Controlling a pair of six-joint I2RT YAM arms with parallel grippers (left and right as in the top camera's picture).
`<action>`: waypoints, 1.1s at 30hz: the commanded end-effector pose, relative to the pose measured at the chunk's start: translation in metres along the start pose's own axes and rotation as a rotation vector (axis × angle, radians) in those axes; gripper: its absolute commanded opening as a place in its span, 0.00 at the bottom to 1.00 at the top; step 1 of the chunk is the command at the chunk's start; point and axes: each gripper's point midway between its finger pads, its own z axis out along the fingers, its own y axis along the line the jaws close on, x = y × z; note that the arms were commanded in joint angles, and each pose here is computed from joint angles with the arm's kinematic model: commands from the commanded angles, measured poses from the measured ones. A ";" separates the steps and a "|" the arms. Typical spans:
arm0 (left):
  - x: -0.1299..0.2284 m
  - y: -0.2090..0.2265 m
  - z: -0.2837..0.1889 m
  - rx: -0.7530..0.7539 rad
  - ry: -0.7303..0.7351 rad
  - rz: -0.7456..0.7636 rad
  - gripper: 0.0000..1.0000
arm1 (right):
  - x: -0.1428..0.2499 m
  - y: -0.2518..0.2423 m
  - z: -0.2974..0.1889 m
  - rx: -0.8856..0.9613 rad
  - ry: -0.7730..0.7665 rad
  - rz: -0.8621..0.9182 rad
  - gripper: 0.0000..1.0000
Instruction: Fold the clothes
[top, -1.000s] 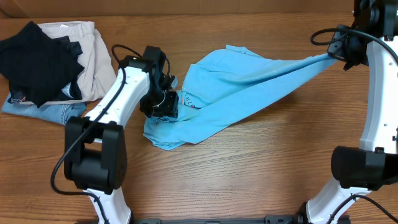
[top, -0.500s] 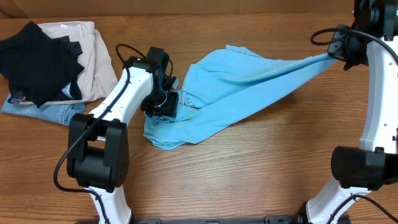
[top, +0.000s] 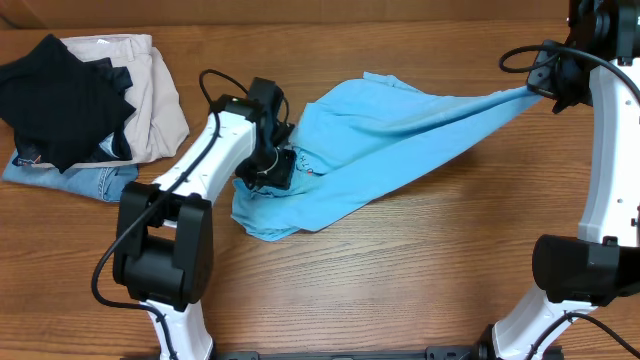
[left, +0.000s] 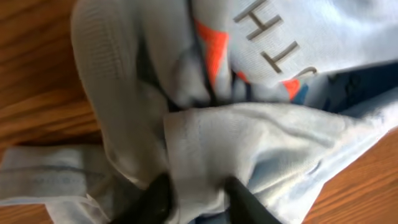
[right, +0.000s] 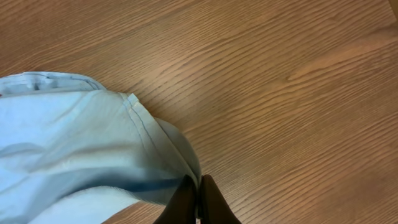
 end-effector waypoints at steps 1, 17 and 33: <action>0.007 -0.003 0.010 -0.011 0.037 0.034 0.13 | -0.003 -0.004 -0.008 0.008 -0.028 0.011 0.04; -0.036 0.012 -0.167 -0.223 -0.376 0.032 0.05 | -0.002 -0.001 -0.010 -0.016 -0.028 0.015 0.04; 0.011 0.048 -0.323 -0.283 -0.750 -0.105 0.21 | -0.003 -0.013 -0.066 -0.064 -0.151 0.067 0.04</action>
